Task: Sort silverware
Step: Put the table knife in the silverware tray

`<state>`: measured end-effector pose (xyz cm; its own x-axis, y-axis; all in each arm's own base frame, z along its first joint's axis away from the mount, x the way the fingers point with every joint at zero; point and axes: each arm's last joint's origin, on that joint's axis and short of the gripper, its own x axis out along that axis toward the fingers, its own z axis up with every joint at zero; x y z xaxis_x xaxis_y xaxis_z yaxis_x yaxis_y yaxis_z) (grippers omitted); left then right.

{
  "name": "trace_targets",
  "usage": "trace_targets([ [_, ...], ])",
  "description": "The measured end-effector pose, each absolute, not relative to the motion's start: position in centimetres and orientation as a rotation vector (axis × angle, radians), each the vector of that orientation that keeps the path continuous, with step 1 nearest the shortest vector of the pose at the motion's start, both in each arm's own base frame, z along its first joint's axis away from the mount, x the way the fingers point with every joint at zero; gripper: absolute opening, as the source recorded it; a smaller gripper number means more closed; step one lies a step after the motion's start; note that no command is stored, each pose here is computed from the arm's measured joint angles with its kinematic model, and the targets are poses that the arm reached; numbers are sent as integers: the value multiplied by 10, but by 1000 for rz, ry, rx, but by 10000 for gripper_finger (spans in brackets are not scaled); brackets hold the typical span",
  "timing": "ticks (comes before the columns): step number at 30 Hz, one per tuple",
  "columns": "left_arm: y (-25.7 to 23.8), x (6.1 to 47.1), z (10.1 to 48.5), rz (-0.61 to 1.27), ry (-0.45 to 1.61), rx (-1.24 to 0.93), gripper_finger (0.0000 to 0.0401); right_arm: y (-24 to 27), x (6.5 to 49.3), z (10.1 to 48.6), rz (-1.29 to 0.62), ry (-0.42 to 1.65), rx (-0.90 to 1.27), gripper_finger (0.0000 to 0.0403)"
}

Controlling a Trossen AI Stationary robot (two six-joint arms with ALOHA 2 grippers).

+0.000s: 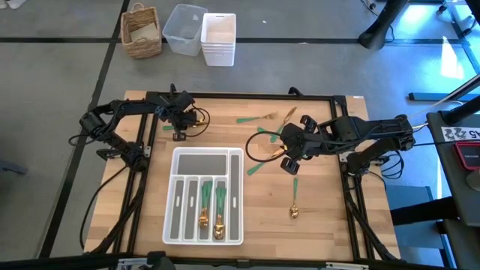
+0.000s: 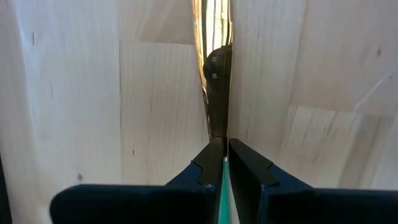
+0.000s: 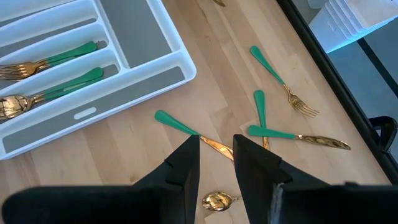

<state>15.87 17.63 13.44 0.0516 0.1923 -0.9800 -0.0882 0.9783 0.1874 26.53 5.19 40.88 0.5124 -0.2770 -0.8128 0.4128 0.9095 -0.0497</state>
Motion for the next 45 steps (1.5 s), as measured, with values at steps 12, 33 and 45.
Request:
trace_targets([
  [12,176,159,134,224,1513,97,122,52,265,409,-416,947,155,99],
  [33,180,156,145,356,1442,59,105,51,263,411,-386,947,107,99],
  [45,186,151,145,383,1428,23,104,15,237,433,-456,876,85,99],
])
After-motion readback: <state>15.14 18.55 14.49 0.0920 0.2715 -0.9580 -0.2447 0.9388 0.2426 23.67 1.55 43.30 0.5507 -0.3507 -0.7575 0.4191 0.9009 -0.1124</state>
